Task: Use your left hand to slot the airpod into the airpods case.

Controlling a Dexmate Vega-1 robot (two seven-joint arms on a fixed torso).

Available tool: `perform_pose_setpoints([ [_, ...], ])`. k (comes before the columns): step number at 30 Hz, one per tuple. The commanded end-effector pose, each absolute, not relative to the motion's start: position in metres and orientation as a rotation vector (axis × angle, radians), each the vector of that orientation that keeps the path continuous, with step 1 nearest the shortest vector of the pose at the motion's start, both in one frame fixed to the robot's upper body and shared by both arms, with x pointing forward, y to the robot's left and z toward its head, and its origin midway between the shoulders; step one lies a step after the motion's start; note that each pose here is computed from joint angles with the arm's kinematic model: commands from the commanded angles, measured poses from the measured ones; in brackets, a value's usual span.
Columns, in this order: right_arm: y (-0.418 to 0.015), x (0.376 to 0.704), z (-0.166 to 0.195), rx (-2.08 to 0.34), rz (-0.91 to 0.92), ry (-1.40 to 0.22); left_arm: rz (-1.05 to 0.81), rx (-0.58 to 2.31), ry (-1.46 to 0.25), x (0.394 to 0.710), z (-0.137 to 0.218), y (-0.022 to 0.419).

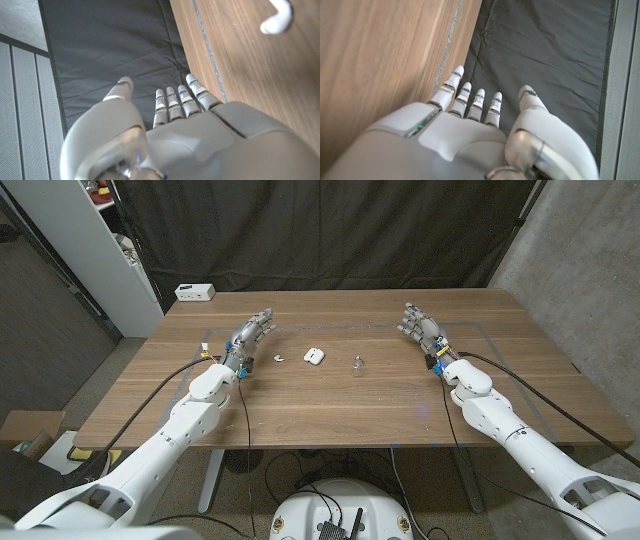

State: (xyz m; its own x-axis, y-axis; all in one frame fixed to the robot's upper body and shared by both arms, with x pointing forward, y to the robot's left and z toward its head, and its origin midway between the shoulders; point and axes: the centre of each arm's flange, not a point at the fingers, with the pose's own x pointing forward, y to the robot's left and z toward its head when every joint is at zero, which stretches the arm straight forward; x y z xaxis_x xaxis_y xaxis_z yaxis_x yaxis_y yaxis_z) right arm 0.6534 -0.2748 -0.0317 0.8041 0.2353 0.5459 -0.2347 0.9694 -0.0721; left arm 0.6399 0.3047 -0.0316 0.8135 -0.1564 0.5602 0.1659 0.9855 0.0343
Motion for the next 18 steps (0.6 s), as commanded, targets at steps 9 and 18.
perform_pose_setpoints([
  [9, -0.262, 0.644, -0.035, -0.064, 0.318, -0.568, -0.002, 0.760, -0.417, 0.565, 0.018, 0.334],
  [18, -0.262, 0.640, -0.040, -0.066, 0.338, -0.560, 0.025, 1.049, -0.316, 0.541, 0.051, 0.341],
])
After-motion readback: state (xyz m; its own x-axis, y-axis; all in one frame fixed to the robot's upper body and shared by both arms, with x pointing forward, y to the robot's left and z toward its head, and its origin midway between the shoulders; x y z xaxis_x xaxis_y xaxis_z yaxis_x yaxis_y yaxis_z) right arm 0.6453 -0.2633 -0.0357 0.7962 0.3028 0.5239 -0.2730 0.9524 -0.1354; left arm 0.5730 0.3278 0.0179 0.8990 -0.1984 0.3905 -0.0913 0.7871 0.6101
